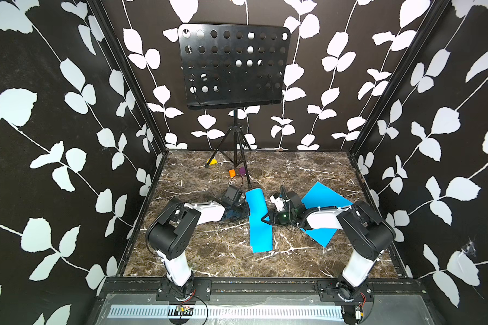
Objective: Fold the rectangular paper in half along the long edge
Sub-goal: Fold the paper at the center of the board.
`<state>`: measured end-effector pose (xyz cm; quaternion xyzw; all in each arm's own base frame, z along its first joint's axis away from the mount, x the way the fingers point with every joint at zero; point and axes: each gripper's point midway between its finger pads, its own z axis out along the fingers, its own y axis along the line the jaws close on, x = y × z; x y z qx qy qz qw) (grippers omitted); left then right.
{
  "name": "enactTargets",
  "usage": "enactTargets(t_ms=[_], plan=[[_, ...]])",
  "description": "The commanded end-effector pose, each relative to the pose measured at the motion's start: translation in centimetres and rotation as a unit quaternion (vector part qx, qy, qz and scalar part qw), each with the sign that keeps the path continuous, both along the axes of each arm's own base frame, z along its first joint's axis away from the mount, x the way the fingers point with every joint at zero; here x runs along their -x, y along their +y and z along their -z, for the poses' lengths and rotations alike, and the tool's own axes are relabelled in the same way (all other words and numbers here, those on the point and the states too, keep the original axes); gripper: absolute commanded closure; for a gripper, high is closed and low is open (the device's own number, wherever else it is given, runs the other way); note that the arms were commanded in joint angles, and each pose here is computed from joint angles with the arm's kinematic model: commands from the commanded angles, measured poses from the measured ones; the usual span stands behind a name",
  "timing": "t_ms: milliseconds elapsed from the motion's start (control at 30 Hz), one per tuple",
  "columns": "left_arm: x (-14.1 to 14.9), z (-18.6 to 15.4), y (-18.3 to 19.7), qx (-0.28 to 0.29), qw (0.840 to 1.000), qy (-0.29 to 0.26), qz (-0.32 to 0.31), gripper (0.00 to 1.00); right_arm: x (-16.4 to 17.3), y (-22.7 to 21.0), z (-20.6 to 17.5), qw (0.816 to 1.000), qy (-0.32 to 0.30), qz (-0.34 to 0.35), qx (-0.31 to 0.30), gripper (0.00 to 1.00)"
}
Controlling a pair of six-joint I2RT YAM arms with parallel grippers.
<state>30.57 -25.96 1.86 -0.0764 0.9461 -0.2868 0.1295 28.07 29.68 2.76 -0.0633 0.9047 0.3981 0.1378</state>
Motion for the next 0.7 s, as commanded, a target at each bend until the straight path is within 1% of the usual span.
enactTargets(t_ms=[0, 133, 367, 600, 667], plan=[[2.43, 4.37, 3.03, -0.077, 0.995, 0.059, -0.007, 1.0, 1.48, -1.72, 2.03, 0.998, 0.037, 0.018, 0.038, 0.68], [2.36, 4.49, 2.96, -0.075, 0.995, 0.059, -0.008, 1.0, 2.0, -2.13, 1.81, 0.998, 0.038, 0.024, 0.038, 0.69], [2.36, 4.45, 2.9, -0.073, 0.996, 0.059, -0.007, 1.0, 2.17, -2.07, 2.4, 0.998, 0.044, 0.027, 0.042, 0.83], [2.25, 3.99, 2.71, -0.07, 0.996, 0.055, -0.005, 1.0, 2.07, -2.11, 2.67, 0.997, 0.046, 0.03, 0.045, 0.92], [2.22, 3.94, 2.58, -0.067, 0.996, 0.056, -0.003, 1.0, 2.08, -2.18, 2.76, 0.997, 0.046, 0.031, 0.048, 0.93]])
